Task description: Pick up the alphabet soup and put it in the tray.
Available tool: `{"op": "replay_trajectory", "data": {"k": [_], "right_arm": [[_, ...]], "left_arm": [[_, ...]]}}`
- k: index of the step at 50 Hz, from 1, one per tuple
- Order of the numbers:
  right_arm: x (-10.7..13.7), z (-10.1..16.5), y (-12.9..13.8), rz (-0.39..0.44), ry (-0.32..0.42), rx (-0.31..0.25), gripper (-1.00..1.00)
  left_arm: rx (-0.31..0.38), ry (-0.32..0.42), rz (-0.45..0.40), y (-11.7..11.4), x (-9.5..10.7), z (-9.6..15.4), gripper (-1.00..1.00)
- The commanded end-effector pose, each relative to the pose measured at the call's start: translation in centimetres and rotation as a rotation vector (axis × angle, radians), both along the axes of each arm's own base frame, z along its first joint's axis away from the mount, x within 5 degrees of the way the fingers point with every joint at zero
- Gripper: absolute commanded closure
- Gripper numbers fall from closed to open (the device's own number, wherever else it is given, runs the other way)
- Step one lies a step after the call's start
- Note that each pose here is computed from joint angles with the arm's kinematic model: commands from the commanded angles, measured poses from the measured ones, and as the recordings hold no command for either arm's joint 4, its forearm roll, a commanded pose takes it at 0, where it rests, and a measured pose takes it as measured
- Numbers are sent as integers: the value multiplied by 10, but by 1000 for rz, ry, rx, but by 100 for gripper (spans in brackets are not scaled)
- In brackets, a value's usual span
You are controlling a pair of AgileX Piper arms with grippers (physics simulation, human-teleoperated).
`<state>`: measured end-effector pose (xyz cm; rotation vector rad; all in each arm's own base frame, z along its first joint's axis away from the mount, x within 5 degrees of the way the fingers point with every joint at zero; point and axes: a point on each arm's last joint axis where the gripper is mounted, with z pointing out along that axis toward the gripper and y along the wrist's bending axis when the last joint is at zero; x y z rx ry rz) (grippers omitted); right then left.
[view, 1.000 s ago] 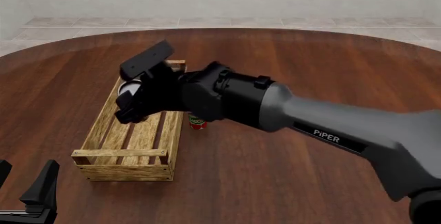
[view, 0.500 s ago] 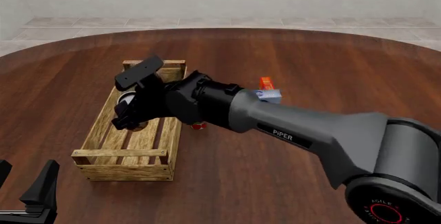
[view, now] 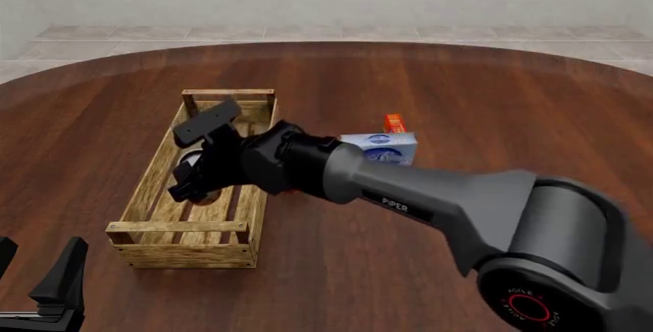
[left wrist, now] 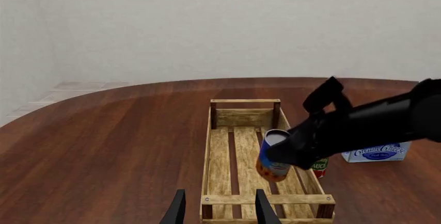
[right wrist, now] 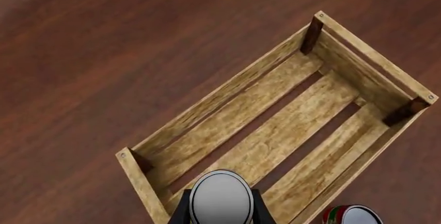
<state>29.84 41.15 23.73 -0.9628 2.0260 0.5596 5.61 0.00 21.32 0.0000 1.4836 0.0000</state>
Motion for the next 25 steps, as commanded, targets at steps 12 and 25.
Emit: {"op": "replay_trajectory", "data": {"k": [12,25], "right_arm": [[4,-16,7,-22,29,13,100],[6,-29,9,-35,48,11,100]], "left_arm": [[0,0,0,0,0,0,-100],[0,0,0,0,0,0,-100]]}}
